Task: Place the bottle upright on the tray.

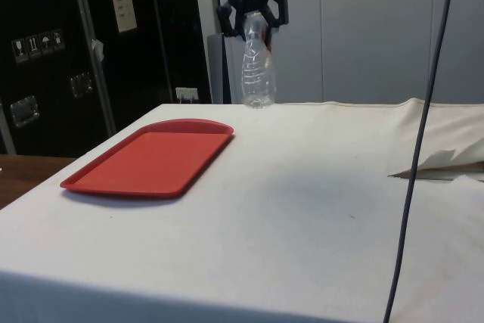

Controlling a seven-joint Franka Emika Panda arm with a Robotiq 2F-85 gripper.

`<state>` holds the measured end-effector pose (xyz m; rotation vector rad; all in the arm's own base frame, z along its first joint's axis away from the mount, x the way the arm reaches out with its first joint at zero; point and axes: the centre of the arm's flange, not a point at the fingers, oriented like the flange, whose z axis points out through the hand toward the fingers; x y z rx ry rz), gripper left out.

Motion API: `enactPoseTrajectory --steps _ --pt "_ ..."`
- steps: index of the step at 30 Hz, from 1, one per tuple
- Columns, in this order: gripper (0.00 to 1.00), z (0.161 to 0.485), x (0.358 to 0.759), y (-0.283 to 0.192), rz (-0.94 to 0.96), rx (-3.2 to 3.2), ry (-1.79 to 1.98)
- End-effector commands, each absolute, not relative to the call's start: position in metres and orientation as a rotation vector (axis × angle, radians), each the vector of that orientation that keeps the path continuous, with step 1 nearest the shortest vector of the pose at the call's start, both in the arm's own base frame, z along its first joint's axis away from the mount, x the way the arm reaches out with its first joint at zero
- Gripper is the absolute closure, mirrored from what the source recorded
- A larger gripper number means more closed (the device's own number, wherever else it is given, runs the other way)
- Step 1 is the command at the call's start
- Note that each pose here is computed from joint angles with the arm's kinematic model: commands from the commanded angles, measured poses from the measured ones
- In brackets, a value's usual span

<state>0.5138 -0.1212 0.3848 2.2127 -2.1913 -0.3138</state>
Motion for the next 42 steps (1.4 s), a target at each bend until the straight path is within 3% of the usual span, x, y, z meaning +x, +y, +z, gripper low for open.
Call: enactPoseTrajectory --steps 1,42 --pt "0.67 0.386 0.516 -0.122 -0.286 2.204 -2.195" --pt "0.67 0.402 0.542 -0.134 -0.012 2.173 -2.075"
